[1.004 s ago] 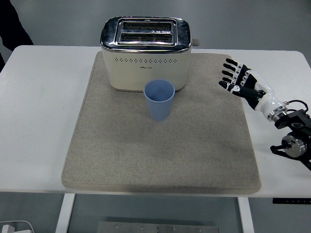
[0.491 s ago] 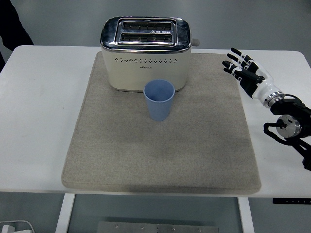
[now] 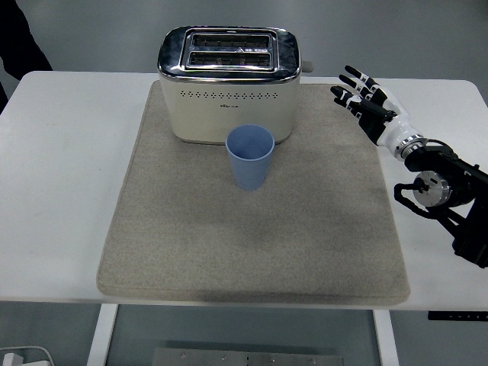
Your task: Put the water cup in front of the bread machine
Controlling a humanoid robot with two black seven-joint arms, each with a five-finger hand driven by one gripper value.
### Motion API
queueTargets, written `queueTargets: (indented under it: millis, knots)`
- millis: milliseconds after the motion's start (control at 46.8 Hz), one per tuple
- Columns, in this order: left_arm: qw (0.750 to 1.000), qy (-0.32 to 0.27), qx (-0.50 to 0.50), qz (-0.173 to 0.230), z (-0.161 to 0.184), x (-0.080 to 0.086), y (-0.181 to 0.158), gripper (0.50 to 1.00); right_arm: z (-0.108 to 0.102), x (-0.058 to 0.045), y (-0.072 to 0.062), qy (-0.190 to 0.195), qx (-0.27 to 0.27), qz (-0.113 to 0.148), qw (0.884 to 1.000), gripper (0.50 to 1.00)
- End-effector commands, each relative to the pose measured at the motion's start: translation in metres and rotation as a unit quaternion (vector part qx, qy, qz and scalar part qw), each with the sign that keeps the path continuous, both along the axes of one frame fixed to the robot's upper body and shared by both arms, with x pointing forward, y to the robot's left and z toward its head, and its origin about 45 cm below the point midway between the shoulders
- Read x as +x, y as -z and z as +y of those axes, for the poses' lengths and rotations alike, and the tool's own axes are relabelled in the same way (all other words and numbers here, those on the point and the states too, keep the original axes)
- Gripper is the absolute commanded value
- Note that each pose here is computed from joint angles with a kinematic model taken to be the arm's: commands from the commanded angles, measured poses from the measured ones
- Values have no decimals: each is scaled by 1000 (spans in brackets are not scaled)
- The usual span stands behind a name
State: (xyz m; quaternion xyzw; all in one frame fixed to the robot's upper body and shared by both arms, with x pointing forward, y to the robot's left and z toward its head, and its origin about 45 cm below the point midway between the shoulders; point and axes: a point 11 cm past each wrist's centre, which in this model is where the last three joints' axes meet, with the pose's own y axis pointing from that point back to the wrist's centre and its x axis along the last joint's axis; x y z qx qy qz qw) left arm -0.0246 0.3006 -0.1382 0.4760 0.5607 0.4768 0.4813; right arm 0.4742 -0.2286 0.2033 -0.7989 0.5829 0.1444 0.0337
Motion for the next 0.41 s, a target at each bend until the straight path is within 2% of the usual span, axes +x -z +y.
queueTargets:
  millis: [0, 385]
  knots:
    - [1000, 0, 0, 0, 0, 0, 0, 1000, 3, 0, 2, -2, -1, 2, 1000, 913]
    - [1000, 1, 0, 0, 0, 0, 0, 1000, 5, 0, 5, -2, 0, 4, 1000, 913]
